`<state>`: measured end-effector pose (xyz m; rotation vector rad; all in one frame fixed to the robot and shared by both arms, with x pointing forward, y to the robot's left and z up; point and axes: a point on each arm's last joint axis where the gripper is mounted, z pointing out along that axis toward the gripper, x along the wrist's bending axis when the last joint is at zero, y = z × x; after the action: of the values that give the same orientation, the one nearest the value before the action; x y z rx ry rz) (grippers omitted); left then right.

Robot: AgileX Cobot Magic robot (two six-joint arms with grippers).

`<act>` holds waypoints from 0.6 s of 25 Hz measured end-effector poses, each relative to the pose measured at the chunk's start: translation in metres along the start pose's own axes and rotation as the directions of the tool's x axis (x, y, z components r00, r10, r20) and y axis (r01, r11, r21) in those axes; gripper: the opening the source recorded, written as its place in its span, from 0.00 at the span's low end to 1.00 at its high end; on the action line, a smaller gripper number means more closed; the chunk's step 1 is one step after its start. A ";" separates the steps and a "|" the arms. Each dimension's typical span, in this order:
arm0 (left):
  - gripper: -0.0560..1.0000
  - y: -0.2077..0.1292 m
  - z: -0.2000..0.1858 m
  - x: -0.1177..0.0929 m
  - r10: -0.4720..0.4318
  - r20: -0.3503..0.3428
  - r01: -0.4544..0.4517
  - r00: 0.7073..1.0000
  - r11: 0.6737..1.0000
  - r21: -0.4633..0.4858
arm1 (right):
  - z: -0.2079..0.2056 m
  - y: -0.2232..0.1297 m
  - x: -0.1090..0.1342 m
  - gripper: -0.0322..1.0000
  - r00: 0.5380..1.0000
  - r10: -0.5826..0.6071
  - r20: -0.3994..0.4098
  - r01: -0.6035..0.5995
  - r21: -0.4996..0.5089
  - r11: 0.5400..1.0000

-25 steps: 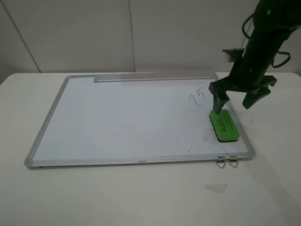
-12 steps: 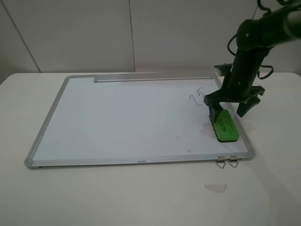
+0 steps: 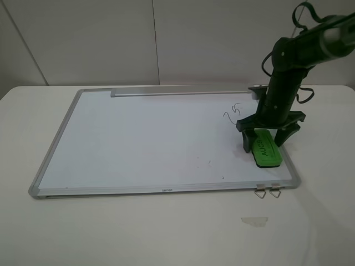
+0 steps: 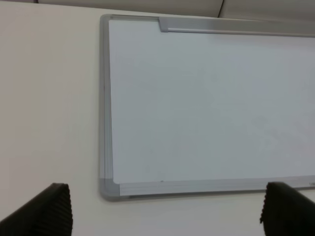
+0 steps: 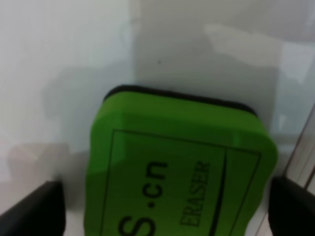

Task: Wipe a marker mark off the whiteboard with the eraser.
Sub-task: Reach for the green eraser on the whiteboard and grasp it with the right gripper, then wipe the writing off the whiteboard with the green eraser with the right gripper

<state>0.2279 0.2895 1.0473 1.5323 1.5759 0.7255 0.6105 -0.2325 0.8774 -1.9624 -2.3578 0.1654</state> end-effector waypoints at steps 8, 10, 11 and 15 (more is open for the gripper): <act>0.79 0.000 0.000 0.000 0.000 0.000 0.000 1.000 1.000 0.000 | 0.000 -0.001 0.000 0.62 1.000 0.003 -0.003 -0.003 0.016 1.000; 0.79 0.000 0.000 0.000 0.000 0.000 0.000 1.000 1.000 0.000 | 0.000 -0.002 0.000 0.62 1.000 0.006 -0.003 -0.006 0.017 1.000; 0.79 0.000 0.000 0.000 0.000 0.000 0.000 1.000 1.000 0.000 | 0.000 -0.002 0.000 0.62 1.000 0.007 -0.003 -0.007 0.018 1.000; 0.79 0.000 0.000 0.000 0.000 0.000 0.000 1.000 1.000 0.000 | 0.000 -0.002 0.000 0.62 1.000 0.015 -0.003 -0.015 0.026 1.000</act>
<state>0.2279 0.2895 1.0473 1.5323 1.5759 0.7255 0.6082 -0.2330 0.8777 -1.9675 -2.3280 0.1925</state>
